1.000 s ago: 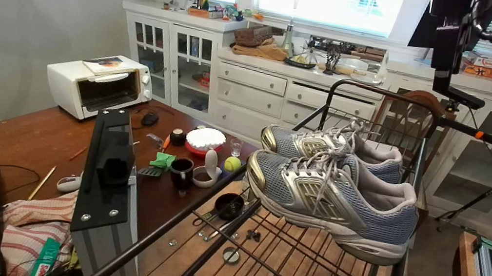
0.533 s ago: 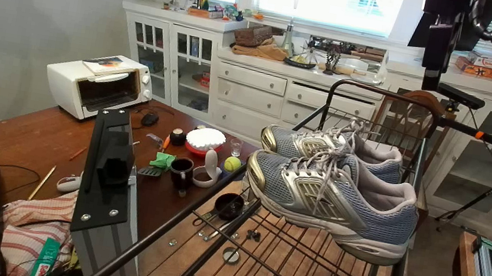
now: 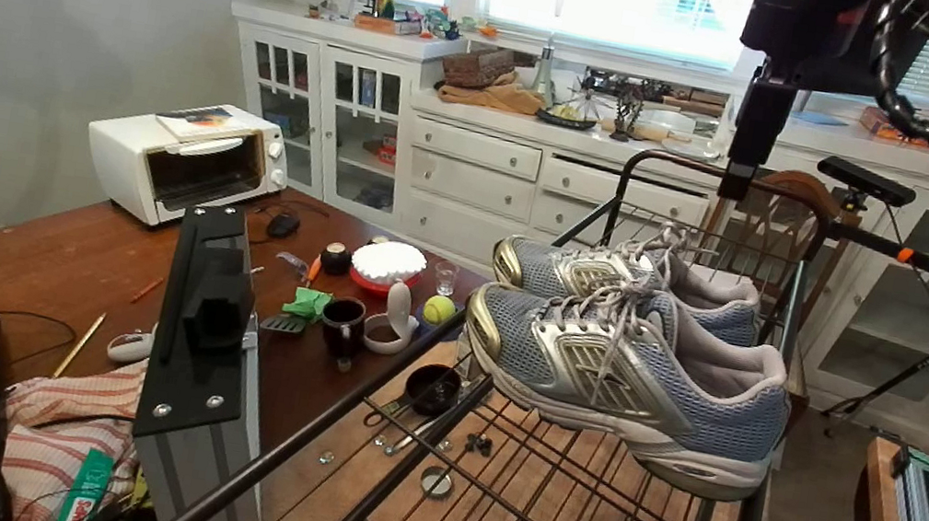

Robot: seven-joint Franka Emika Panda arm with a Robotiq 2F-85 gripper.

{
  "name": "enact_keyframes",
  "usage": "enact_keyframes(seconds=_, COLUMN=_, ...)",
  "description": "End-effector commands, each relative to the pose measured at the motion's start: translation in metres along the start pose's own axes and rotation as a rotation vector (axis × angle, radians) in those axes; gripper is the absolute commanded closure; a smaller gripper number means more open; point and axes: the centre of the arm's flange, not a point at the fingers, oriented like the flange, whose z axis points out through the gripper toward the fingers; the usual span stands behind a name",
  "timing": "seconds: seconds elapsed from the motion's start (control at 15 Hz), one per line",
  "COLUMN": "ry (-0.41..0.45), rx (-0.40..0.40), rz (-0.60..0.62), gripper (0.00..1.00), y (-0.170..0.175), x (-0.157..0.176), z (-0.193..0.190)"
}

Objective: Move the right and left shoes to the right

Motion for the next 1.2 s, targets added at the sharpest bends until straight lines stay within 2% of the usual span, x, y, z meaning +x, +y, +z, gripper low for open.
enact_keyframes(seconds=0.0, ry=0.064, rx=0.022, rz=-0.077, gripper=0.00, y=-0.009, x=0.001, z=0.022)
enact_keyframes(seconds=0.13, ry=0.058, rx=0.034, rz=-0.111, gripper=0.00, y=-0.011, x=0.003, z=0.025)
enact_keyframes(seconds=0.2, ry=0.053, rx=0.011, rz=-0.076, gripper=0.00, y=-0.010, x=0.005, z=0.016)
enact_keyframes(seconds=0.6, ry=0.054, rx=0.020, rz=-0.111, gripper=0.00, y=-0.015, x=0.007, z=0.022)
enact_keyframes(seconds=0.87, ry=0.046, rx=0.057, rz=-0.194, gripper=0.00, y=-0.033, x=0.016, z=0.035)
enact_keyframes(seconds=1.13, ry=0.095, rx=0.072, rz=-0.217, gripper=0.00, y=-0.047, x=0.019, z=0.040)
